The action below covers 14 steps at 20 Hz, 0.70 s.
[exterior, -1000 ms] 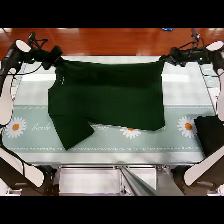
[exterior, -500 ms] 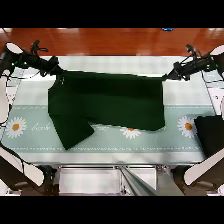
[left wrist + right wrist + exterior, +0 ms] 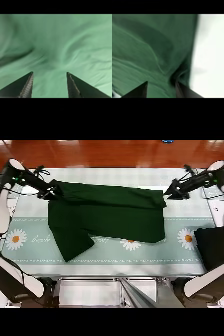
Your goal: Fold the shirts.
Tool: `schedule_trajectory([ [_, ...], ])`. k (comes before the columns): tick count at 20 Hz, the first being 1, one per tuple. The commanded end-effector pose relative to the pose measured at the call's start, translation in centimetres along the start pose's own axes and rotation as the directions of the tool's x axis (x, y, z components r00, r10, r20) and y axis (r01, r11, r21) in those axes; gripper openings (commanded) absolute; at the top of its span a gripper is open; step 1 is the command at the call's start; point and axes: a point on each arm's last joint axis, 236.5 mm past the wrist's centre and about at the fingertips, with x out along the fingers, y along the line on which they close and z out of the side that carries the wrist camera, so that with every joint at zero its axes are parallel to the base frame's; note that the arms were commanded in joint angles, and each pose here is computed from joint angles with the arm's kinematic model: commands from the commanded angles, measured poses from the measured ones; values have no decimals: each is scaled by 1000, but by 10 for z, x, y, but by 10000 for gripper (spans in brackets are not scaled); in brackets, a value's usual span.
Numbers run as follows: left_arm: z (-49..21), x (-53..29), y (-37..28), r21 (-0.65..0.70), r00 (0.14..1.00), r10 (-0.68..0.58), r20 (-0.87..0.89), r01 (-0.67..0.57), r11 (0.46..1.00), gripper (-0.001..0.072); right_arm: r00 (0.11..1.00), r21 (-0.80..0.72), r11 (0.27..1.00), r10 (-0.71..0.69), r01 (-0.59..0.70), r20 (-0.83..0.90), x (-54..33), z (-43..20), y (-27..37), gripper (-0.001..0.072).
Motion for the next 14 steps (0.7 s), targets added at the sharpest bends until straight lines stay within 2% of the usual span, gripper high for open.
schedule_trajectory([
  [1, -16, -58, 35, -45, 988, 146, 42, -145, 988, 511, 981, 52, 996, -74, 66, 179, -78, 5, -12, 408],
  [4, -81, -85, 82, -189, 972, 225, -70, -234, 954, 511, 940, 149, 966, -244, 213, 238, -126, -39, -52, 408],
  [6, -125, -77, 100, -275, 979, 193, -62, -202, 940, 511, 923, 216, 951, -274, 219, 270, -125, -78, -70, 408],
  [8, -167, -49, 107, -343, 995, 102, 11, -92, 935, 511, 918, 241, 956, -240, 167, 316, -103, -115, -78, 408],
  [10, -196, -21, 100, -403, 992, -56, 113, 97, 910, 510, 930, 213, 972, -170, 103, 327, -71, -150, -75, 408],
  [12, -207, -5, 89, -452, 950, -207, 234, 295, 842, 509, 944, 225, 973, -118, 48, 309, -48, -176, -75, 408],
  [13, -209, 1, 85, -465, 925, -255, 282, 364, 807, 509, 949, 244, 969, -103, 29, 299, -40, -184, -76, 408],
  [14, -209, 7, 85, -461, 911, -273, 310, 395, 795, 509, 953, 251, 968, -93, 19, 287, -34, -190, -77, 408],
])
